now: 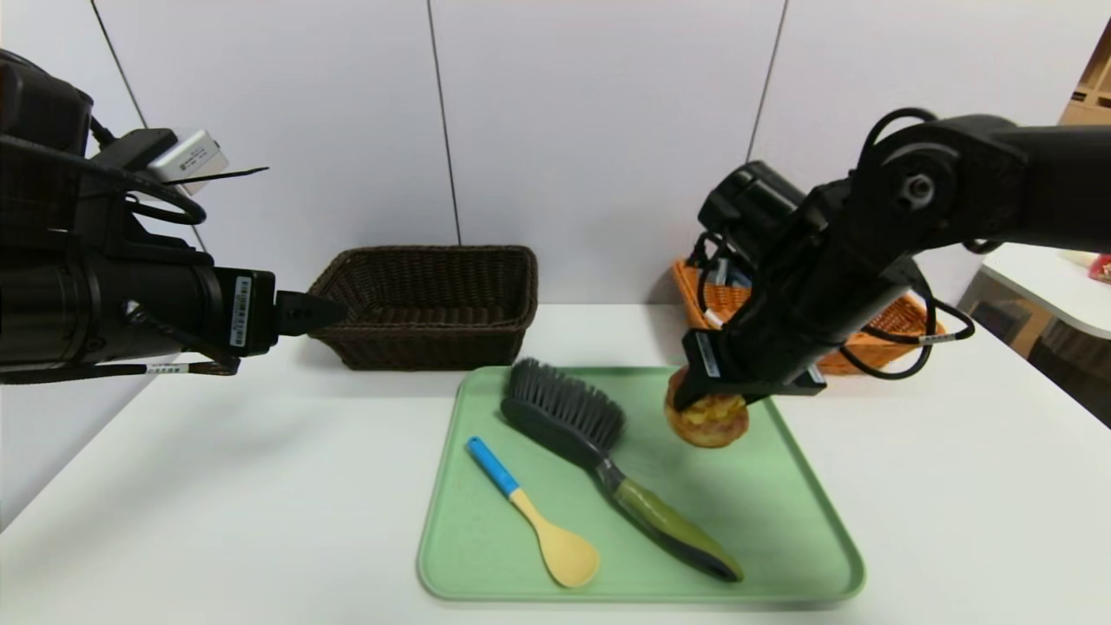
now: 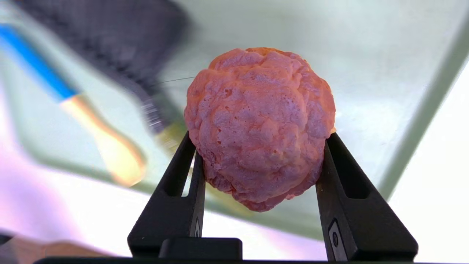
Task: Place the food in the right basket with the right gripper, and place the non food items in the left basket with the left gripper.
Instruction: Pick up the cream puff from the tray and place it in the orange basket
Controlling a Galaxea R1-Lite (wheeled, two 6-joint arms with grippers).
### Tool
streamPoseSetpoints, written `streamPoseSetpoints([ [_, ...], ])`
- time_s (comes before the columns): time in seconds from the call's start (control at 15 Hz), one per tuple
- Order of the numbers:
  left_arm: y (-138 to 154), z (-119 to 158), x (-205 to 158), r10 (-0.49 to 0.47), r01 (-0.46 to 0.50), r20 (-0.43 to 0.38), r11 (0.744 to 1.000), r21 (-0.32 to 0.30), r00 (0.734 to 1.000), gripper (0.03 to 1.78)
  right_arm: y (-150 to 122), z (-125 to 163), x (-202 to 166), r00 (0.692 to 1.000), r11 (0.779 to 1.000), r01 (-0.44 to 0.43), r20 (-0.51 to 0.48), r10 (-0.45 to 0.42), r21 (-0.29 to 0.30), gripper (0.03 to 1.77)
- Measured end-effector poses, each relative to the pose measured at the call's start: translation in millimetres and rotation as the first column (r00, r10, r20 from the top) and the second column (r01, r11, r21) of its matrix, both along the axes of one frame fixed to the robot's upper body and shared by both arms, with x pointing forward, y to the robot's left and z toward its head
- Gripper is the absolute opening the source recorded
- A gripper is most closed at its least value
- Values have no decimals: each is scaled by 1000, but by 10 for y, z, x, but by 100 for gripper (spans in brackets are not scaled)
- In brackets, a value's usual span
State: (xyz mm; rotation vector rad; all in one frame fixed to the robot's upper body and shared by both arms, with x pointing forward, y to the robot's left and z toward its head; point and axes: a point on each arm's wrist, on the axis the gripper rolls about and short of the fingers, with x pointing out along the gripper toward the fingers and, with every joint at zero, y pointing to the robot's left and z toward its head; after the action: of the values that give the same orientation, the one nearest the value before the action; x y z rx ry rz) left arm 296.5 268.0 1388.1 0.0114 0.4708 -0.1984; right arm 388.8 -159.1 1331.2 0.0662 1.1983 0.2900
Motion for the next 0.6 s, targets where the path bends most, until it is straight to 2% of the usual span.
streamPoseSetpoints([
  [0.13,1,-4,-4,0,0,-1,1000,0,1000,169,-18,294,-97,996,998,-16,88,11,58,84],
  [0.27,2,-9,-7,0,0,-2,1000,1,1000,169,-96,579,-124,981,995,-2,195,-18,101,84],
  [0.4,4,-9,-8,1,-1,-2,1000,1,1000,169,-253,739,-42,947,995,47,312,-74,93,84],
  [0.47,3,-9,-10,0,0,-2,1000,1,1000,169,-370,792,48,920,992,92,372,-119,90,84],
  [0.6,5,-12,-12,0,0,-3,1000,1,1000,169,-610,827,244,874,979,175,440,-205,109,84],
])
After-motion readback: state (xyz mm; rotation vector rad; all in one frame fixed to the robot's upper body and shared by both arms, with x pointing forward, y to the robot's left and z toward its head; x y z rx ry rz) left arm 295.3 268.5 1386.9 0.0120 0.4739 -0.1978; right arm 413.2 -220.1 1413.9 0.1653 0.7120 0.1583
